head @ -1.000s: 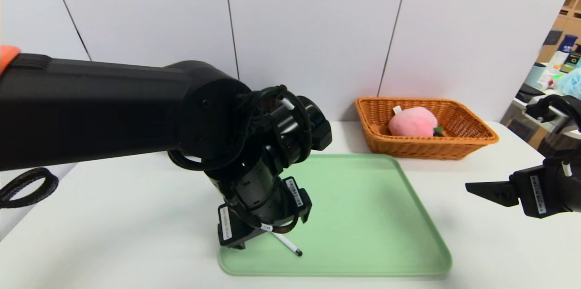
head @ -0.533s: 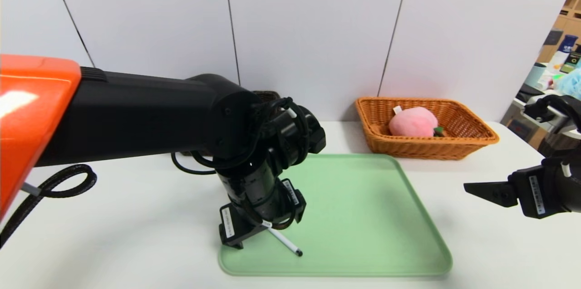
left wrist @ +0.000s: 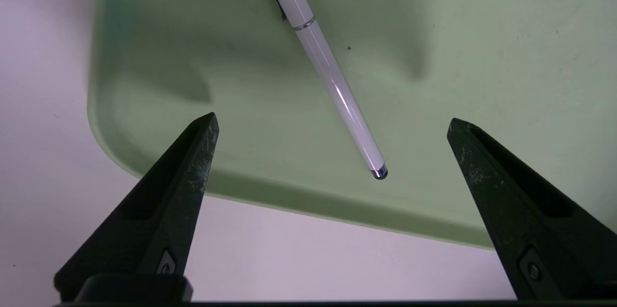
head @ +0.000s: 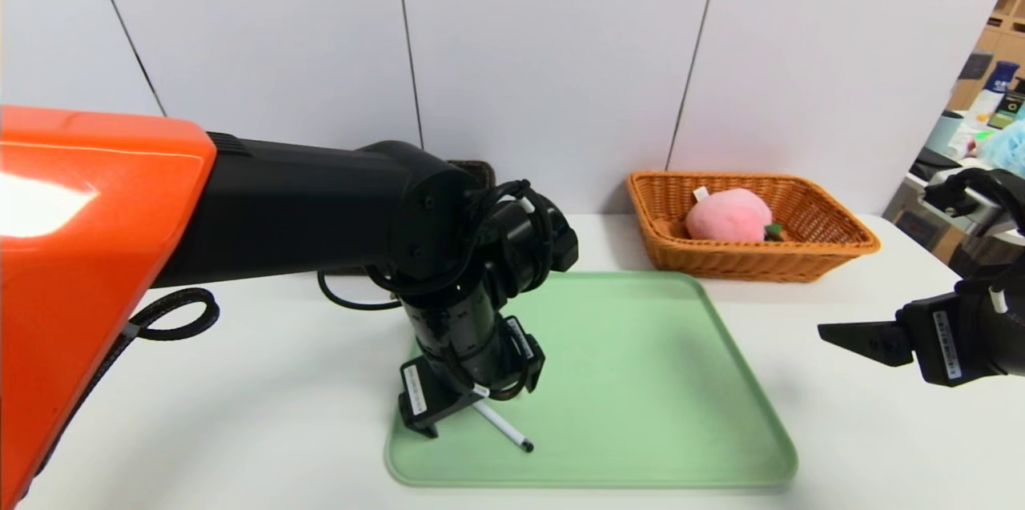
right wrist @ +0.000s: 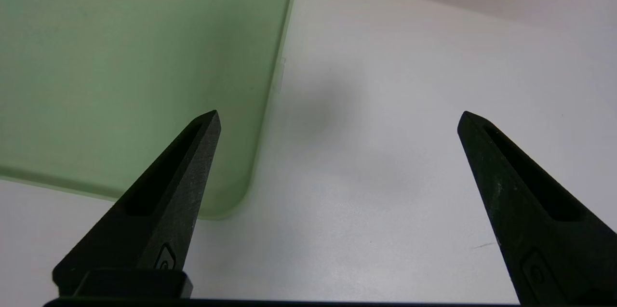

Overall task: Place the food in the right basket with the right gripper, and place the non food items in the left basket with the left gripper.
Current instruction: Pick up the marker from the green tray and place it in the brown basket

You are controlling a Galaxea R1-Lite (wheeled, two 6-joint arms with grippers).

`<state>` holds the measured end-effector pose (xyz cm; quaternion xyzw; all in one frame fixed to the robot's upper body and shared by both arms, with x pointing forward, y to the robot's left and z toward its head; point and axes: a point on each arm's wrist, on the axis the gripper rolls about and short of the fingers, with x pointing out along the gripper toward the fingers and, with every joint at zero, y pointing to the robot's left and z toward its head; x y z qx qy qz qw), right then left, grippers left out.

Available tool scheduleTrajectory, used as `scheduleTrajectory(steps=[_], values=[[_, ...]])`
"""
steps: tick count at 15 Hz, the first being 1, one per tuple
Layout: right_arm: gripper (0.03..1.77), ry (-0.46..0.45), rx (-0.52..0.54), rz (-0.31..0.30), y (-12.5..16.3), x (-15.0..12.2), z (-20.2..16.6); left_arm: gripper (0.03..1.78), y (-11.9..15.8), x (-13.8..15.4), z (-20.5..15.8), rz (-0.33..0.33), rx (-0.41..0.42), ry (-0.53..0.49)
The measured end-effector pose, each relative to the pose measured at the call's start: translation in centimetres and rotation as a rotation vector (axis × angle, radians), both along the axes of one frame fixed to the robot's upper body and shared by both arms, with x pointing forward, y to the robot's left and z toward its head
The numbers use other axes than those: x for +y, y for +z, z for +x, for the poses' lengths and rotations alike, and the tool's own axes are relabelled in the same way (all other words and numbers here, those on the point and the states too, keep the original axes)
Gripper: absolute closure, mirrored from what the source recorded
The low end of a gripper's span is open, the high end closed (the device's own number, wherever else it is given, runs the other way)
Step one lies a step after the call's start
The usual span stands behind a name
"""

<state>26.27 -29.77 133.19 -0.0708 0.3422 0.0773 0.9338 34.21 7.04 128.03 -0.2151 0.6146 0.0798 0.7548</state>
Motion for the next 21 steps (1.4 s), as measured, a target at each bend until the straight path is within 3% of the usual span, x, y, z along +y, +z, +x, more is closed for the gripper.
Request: scheduleTrajectory(steps=[6, 21], values=[[0.10, 0.003, 0.003, -0.002, 0.0, 0.0, 0.0, 0.12, -0.7, 0.0, 0.1, 0.043, 0.025, -0.026], [0.10, 0.004, 0.006, -0.001, -0.2, 0.1, 0.4, 0.12, -1.9, -0.3, 0.5, 0.074, 0.043, -0.040]])
